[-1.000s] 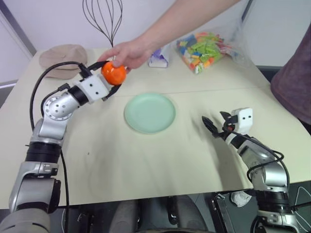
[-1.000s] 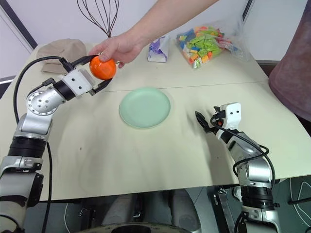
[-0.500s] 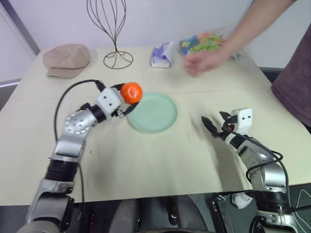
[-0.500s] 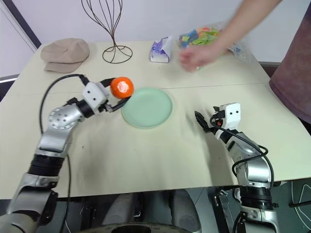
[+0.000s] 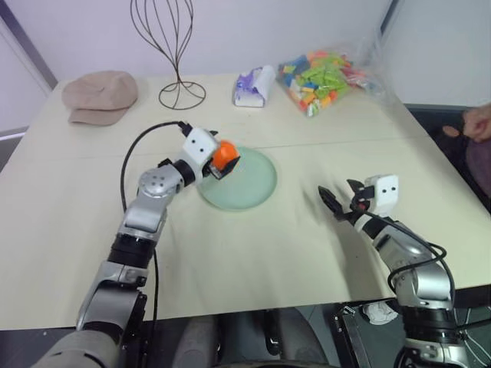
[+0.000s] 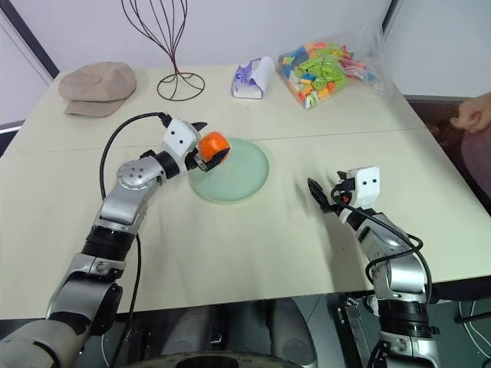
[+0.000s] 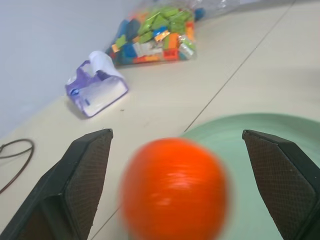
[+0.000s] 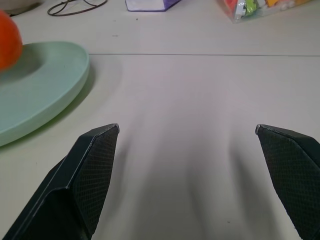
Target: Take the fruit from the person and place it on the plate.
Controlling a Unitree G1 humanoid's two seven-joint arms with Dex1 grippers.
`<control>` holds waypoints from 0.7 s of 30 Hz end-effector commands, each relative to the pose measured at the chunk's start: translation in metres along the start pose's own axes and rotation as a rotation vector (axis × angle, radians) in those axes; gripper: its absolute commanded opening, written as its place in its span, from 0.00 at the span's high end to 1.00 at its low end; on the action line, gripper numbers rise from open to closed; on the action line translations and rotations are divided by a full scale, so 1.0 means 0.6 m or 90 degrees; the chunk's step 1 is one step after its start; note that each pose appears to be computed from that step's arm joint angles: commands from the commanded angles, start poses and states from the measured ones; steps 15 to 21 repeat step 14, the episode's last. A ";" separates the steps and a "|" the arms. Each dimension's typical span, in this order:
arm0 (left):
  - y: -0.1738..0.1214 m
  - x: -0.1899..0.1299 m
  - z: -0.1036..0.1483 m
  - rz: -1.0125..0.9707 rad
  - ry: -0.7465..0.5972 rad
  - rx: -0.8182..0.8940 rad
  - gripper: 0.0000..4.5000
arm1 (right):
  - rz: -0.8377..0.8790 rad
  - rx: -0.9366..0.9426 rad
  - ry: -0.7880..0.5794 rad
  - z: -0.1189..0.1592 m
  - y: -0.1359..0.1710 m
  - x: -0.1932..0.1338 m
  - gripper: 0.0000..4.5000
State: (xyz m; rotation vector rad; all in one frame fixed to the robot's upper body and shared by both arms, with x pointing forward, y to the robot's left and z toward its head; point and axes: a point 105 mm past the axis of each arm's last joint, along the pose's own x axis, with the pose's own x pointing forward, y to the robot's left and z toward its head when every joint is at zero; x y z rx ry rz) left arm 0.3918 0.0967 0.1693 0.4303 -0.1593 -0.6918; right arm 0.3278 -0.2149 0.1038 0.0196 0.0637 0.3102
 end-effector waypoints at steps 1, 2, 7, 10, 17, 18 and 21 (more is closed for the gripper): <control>0.029 -0.019 0.010 0.032 -0.006 -0.018 0.00 | -0.002 -0.021 -0.050 0.035 -0.001 -0.006 0.00; 0.040 -0.032 0.005 0.049 0.001 -0.033 0.00 | -0.003 -0.021 -0.049 0.035 -0.002 -0.007 0.00; 0.057 -0.117 -0.038 0.091 0.063 -0.127 0.00 | -0.006 -0.023 -0.047 0.033 -0.006 -0.009 0.00; 0.051 -0.171 -0.056 0.105 0.099 -0.171 0.00 | -0.005 -0.021 -0.048 0.032 -0.005 -0.009 0.00; 0.057 -0.214 -0.060 0.142 0.126 -0.183 0.00 | 0.003 -0.014 -0.048 0.027 0.000 -0.002 0.00; 0.057 -0.214 -0.060 0.142 0.126 -0.183 0.00 | 0.003 -0.014 -0.048 0.027 0.000 -0.002 0.00; 0.057 -0.214 -0.060 0.142 0.126 -0.183 0.00 | 0.003 -0.014 -0.048 0.027 0.000 -0.002 0.00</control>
